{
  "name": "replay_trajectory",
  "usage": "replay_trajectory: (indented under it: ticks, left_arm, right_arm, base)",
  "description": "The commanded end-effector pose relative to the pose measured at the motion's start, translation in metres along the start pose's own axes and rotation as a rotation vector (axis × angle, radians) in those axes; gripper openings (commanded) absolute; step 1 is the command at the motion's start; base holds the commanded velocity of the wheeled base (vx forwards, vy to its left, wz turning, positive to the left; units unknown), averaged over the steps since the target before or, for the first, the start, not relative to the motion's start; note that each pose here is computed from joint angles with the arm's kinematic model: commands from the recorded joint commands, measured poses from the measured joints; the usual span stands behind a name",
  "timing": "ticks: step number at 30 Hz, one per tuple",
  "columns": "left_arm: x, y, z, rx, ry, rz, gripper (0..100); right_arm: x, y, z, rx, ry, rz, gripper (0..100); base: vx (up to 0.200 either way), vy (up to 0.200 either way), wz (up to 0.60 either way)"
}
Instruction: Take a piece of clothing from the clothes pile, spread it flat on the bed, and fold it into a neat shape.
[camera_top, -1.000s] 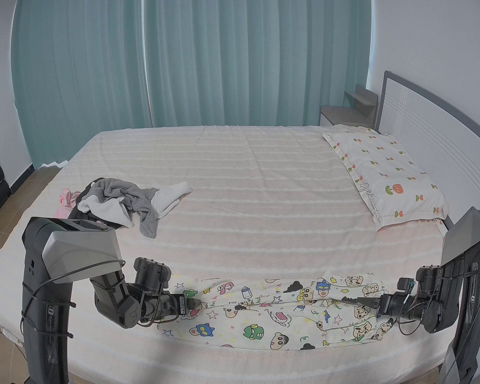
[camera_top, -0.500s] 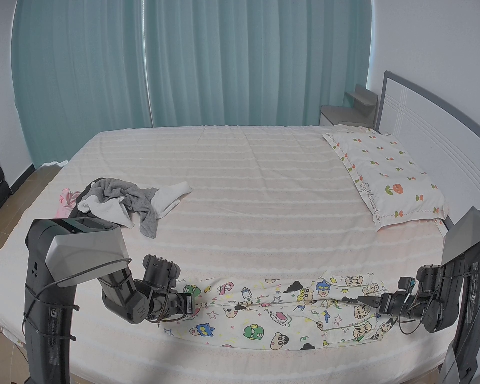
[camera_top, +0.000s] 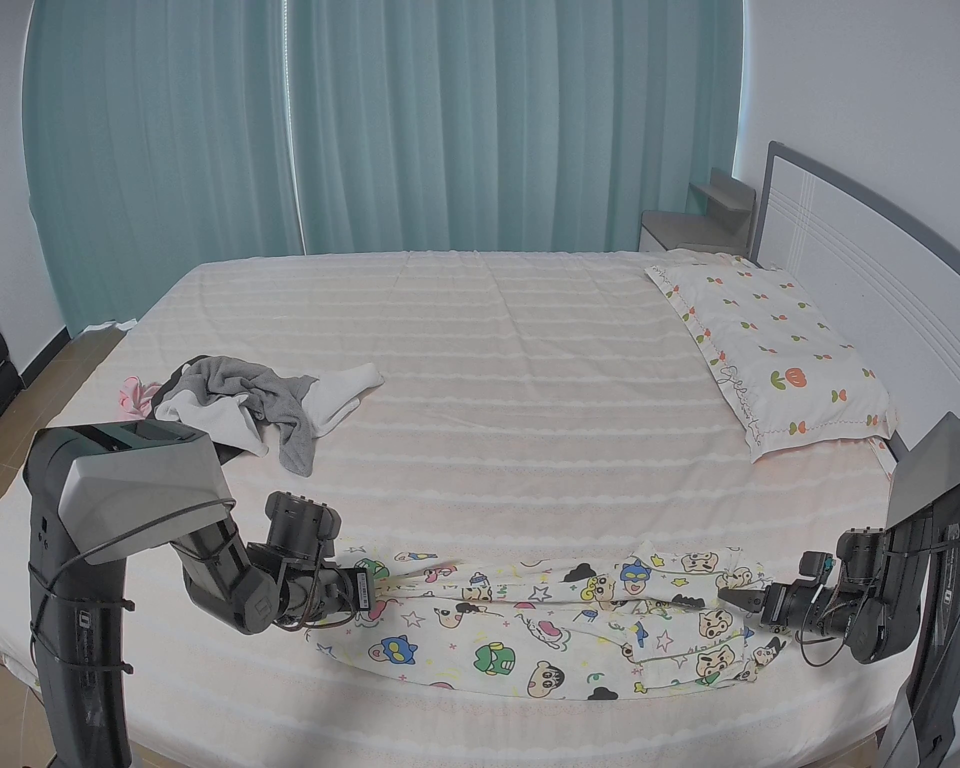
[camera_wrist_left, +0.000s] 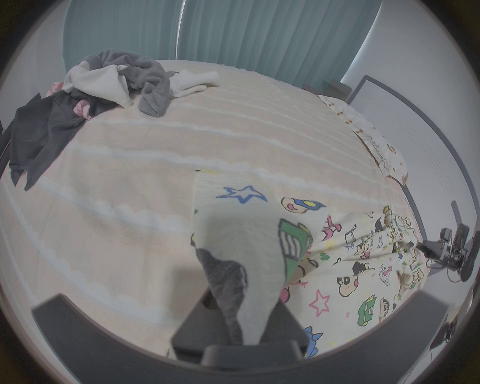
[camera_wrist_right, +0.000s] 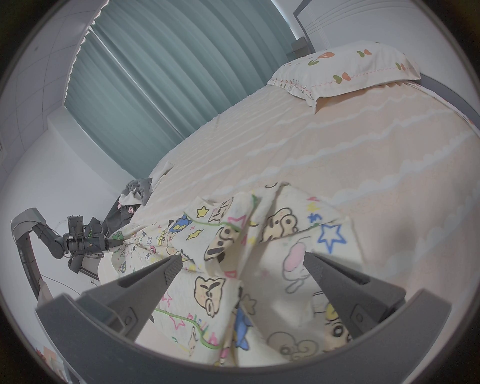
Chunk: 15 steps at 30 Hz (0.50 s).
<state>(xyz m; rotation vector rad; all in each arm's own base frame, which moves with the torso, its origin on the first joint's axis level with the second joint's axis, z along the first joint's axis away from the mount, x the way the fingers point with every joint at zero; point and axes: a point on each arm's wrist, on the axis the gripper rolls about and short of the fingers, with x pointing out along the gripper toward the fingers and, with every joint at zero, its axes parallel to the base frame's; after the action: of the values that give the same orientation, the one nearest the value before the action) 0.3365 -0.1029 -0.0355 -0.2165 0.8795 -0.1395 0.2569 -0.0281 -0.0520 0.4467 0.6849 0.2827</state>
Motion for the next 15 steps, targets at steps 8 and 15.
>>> replay_trajectory:
  ticks: [8,15]
  left_arm:
    - [-0.034,0.030,0.030,-0.077,-0.096,0.047,0]
    - [-0.070,0.066,0.054,-0.169,-0.130,0.098,0]
  right_arm:
    - [-0.003,-0.002,0.008,-0.006,-0.045,-0.001,100]
    - [-0.003,-0.002,0.007,-0.005,-0.041,0.004,100]
  base:
    - [0.000,0.000,0.00]
    - [0.000,0.000,0.00]
